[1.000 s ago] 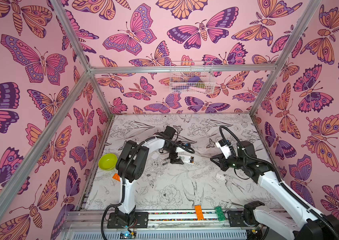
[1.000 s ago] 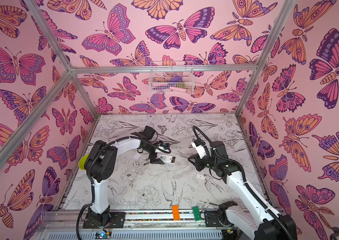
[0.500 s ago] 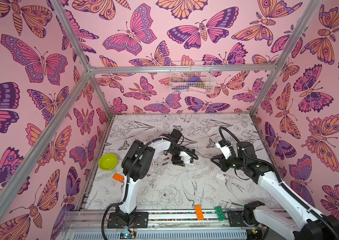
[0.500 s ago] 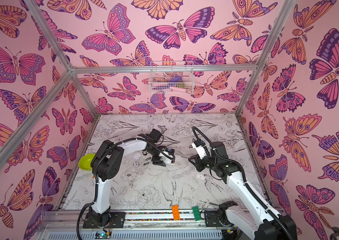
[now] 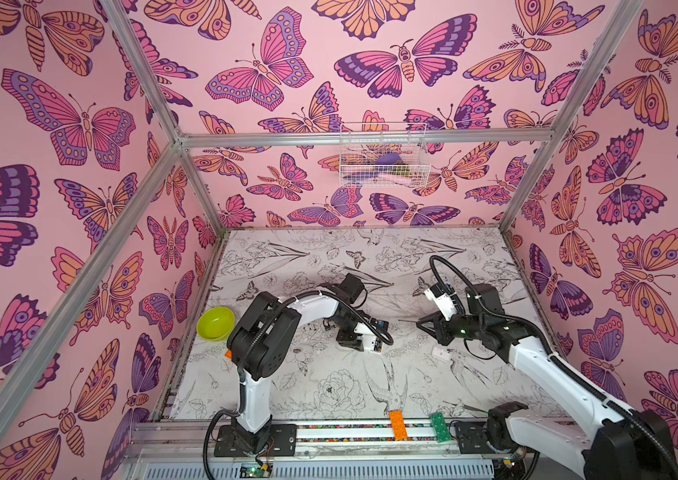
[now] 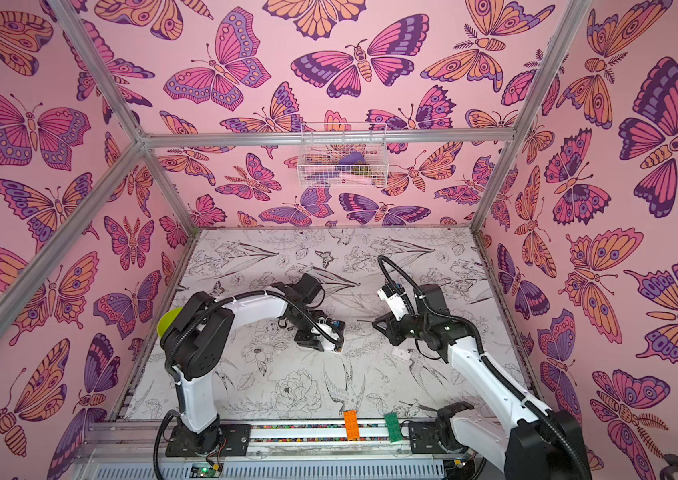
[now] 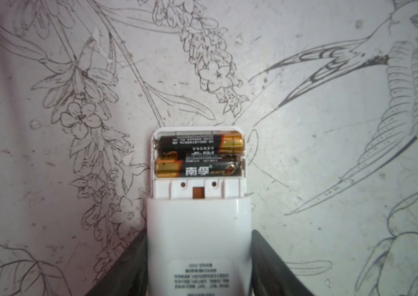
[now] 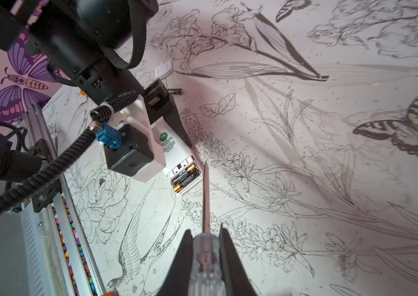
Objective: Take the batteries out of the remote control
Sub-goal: 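Insert the screwdriver tip beside the batteries with the right gripper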
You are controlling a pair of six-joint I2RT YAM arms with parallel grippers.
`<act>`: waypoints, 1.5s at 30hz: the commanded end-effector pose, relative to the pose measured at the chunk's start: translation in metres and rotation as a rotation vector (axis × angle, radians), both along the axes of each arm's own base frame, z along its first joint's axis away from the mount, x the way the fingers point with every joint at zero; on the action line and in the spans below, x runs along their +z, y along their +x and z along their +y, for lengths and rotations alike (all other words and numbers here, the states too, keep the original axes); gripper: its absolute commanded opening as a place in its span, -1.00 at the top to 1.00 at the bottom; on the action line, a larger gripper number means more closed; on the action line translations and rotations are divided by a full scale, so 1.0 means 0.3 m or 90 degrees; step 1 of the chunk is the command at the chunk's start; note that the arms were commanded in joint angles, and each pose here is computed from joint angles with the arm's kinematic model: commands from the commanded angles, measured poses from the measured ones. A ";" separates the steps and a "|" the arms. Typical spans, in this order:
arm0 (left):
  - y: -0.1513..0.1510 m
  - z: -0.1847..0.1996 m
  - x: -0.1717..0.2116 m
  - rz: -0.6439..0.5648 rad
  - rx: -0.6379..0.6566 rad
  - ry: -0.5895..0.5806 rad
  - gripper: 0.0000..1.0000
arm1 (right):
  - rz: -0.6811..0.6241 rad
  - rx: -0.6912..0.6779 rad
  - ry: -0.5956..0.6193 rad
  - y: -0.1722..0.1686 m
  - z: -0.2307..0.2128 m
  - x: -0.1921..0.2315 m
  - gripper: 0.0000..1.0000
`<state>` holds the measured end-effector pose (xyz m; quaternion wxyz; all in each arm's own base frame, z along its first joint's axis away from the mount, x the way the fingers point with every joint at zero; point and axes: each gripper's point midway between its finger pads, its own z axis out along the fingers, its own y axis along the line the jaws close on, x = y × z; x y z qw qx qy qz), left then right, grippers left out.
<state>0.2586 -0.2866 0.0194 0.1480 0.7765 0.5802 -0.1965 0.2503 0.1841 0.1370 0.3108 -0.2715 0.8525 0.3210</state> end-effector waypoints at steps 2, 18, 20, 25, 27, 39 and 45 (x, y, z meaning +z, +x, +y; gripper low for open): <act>-0.054 0.031 -0.013 0.012 -0.015 0.031 -0.27 | 0.036 0.069 0.033 -0.017 0.071 -0.016 1.00; -0.079 -0.003 -0.056 0.008 -0.026 0.060 -0.43 | 0.136 0.128 0.048 0.011 0.187 -0.125 1.00; -0.088 -0.003 -0.065 0.007 -0.033 0.065 -0.43 | 0.142 0.122 0.044 0.016 0.187 -0.136 1.00; -0.088 -0.011 -0.070 0.008 -0.030 0.068 -0.40 | 0.143 0.106 0.031 0.026 0.177 -0.142 1.00; -0.093 -0.013 -0.076 0.009 -0.034 0.071 -0.33 | 0.153 0.103 0.026 0.027 0.177 -0.151 1.00; -0.112 -0.015 -0.070 0.003 -0.047 0.070 -0.18 | 0.166 0.094 -0.028 -0.017 0.144 -0.146 1.00; -0.113 -0.017 -0.070 0.001 -0.050 0.071 -0.17 | 0.202 0.118 -0.044 -0.020 0.150 -0.162 1.00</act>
